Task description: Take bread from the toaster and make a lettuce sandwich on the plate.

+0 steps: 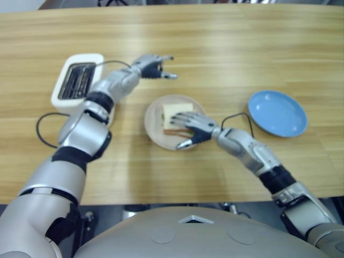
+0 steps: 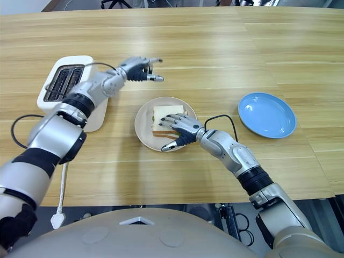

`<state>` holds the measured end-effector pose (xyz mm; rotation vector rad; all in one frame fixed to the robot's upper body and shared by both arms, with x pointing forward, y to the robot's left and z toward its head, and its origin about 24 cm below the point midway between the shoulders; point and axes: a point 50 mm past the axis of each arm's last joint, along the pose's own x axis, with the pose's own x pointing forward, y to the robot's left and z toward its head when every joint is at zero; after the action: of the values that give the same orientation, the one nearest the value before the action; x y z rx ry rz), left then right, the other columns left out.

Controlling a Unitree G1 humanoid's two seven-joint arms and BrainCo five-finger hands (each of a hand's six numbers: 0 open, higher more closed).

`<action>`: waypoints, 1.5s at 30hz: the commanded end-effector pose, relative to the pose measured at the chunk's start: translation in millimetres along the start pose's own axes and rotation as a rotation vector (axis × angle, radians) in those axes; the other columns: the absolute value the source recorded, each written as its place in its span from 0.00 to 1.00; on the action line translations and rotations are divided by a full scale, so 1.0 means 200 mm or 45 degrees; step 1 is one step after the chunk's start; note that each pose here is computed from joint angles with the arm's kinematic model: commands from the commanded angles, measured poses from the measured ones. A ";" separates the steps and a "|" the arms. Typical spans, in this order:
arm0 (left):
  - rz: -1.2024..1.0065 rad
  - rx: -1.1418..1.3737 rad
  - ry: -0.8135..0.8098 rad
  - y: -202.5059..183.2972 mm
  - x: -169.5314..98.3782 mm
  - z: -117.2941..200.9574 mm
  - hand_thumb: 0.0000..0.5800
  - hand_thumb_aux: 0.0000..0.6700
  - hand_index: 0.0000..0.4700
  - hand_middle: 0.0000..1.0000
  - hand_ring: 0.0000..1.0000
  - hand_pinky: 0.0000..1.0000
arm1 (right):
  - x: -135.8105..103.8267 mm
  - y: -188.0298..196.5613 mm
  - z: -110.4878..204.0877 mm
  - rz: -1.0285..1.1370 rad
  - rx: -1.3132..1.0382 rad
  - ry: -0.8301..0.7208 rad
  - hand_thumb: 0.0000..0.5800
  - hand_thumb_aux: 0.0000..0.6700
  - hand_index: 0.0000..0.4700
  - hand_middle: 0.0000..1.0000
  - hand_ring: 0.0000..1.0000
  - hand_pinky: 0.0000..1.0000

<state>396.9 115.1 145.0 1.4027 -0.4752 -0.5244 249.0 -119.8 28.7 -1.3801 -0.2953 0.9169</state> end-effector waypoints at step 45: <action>-1.193 -0.911 -0.198 -0.35 -1.00 0.22 1.00 1.00 0.98 1.00 1.00 1.00 | -0.62 -0.19 0.03 0.413 0.714 0.006 1.00 1.00 0.98 1.00 1.00 1.00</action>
<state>215.6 196.7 95.7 0.7992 0.1709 -1.3236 182.2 -208.4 115.0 -0.9340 0.1560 1.0876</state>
